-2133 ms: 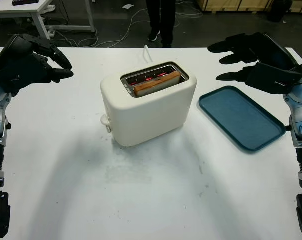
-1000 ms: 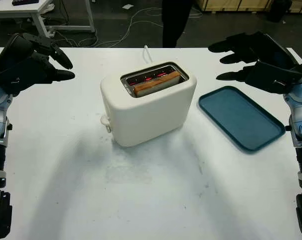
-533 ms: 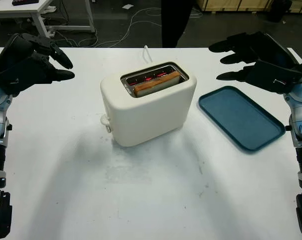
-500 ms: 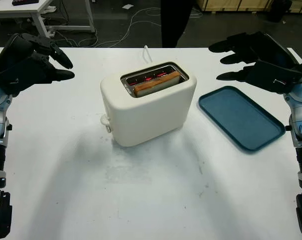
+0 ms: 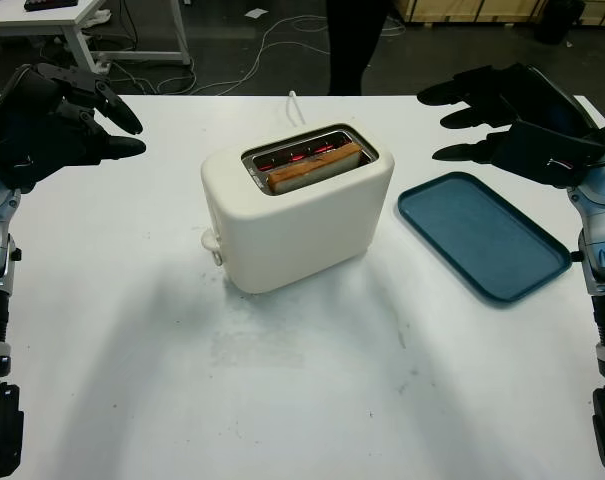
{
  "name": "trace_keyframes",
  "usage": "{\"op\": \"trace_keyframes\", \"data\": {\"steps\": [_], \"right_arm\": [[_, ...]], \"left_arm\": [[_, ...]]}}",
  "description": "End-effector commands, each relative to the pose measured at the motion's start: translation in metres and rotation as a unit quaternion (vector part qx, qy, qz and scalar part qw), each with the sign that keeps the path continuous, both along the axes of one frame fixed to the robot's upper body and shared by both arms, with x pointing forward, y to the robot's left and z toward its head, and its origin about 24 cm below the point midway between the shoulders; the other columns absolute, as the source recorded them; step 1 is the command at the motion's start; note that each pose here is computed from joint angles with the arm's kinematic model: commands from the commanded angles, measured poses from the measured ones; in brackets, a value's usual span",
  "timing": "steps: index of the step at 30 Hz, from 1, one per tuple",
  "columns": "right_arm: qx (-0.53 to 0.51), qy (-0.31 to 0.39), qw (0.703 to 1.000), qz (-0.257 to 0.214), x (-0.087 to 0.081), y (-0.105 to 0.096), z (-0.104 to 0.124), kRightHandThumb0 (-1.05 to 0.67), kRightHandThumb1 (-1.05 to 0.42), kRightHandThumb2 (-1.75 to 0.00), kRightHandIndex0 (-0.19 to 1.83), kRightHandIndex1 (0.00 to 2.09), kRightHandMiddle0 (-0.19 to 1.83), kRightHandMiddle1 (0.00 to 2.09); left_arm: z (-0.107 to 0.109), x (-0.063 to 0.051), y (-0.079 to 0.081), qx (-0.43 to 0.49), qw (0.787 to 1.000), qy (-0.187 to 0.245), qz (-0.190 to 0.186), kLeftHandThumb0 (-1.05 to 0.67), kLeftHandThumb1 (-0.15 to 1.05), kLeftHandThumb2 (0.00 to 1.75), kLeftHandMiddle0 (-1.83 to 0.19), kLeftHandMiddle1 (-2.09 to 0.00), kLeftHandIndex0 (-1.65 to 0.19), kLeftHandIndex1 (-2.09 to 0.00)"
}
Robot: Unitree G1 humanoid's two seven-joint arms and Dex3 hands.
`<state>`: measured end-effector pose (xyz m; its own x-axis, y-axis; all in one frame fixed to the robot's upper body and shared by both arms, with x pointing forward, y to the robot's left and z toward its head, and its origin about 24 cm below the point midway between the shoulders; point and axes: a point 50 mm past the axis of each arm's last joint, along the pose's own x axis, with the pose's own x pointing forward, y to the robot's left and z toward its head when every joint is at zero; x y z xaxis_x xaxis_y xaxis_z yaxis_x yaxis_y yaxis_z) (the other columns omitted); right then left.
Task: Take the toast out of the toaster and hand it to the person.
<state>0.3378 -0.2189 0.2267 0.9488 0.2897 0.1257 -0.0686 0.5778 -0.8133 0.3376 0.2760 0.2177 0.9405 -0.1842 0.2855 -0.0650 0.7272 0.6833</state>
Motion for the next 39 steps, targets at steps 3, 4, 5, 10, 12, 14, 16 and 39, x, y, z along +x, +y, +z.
{"op": "trace_keyframes", "data": {"steps": [3, 4, 5, 10, 12, 14, 16, 39], "right_arm": [[0.012, 0.008, 1.000, 0.001, -0.0009, 0.0005, -0.0023, -0.25, -0.72, 0.00, 0.88, 0.00, 0.76, 0.00], [0.014, 0.007, 1.000, 0.002, -0.0008, 0.0002, -0.0025, -0.25, -0.72, 0.00, 0.88, 0.00, 0.76, 0.00], [0.015, 0.007, 1.000, 0.002, -0.0008, -0.0001, -0.0027, -0.24, -0.72, 0.00, 0.88, 0.00, 0.76, 0.00], [0.004, 0.002, 1.000, 0.003, -0.0013, -0.0003, -0.0019, -0.25, -0.72, 0.00, 0.89, 0.01, 0.77, 0.01], [0.002, 0.001, 1.000, 0.002, -0.0015, -0.0003, -0.0017, -0.25, -0.72, 0.00, 0.90, 0.01, 0.78, 0.01], [0.002, 0.002, 1.000, 0.002, -0.0014, -0.0003, -0.0018, -0.26, -0.72, 0.00, 0.90, 0.01, 0.78, 0.01], [0.006, 0.004, 1.000, 0.001, -0.0011, -0.0005, -0.0023, -0.26, -0.72, 0.00, 0.90, 0.01, 0.77, 0.00], [0.000, 0.004, 1.000, 0.005, -0.0008, 0.0002, -0.0011, -0.29, -0.73, 0.00, 0.89, 0.01, 0.77, 0.01]], "left_arm": [[-0.0032, -0.0003, 0.0008, -0.006, 1.000, 0.002, 0.002, -1.05, 0.75, 0.00, -1.24, -0.78, -1.11, -0.82], [-0.0032, -0.0003, 0.0006, -0.007, 1.000, 0.001, 0.001, -1.05, 0.75, 0.00, -1.24, -0.78, -1.11, -0.82], [-0.0031, -0.0004, 0.0003, -0.006, 1.000, 0.000, 0.001, -1.05, 0.75, 0.00, -1.24, -0.78, -1.11, -0.82], [-0.0038, 0.0004, -0.0003, -0.009, 1.000, 0.000, -0.003, -1.05, 0.75, 0.00, -1.25, -0.77, -1.11, -0.82], [-0.0038, 0.0004, -0.0006, -0.010, 1.000, 0.001, -0.003, -1.05, 0.75, 0.00, -1.25, -0.77, -1.12, -0.81], [-0.0037, 0.0003, -0.0009, -0.010, 1.000, 0.004, -0.001, -1.05, 0.74, 0.00, -1.25, -0.76, -1.12, -0.80], [-0.0039, 0.0003, -0.0009, -0.008, 1.000, 0.002, -0.003, -1.05, 0.74, 0.00, -1.24, -0.76, -1.12, -0.80], [-0.0049, 0.0014, -0.0012, -0.010, 1.000, 0.000, -0.004, -1.05, 0.74, 0.00, -1.27, -0.74, -1.13, -0.77]]}}
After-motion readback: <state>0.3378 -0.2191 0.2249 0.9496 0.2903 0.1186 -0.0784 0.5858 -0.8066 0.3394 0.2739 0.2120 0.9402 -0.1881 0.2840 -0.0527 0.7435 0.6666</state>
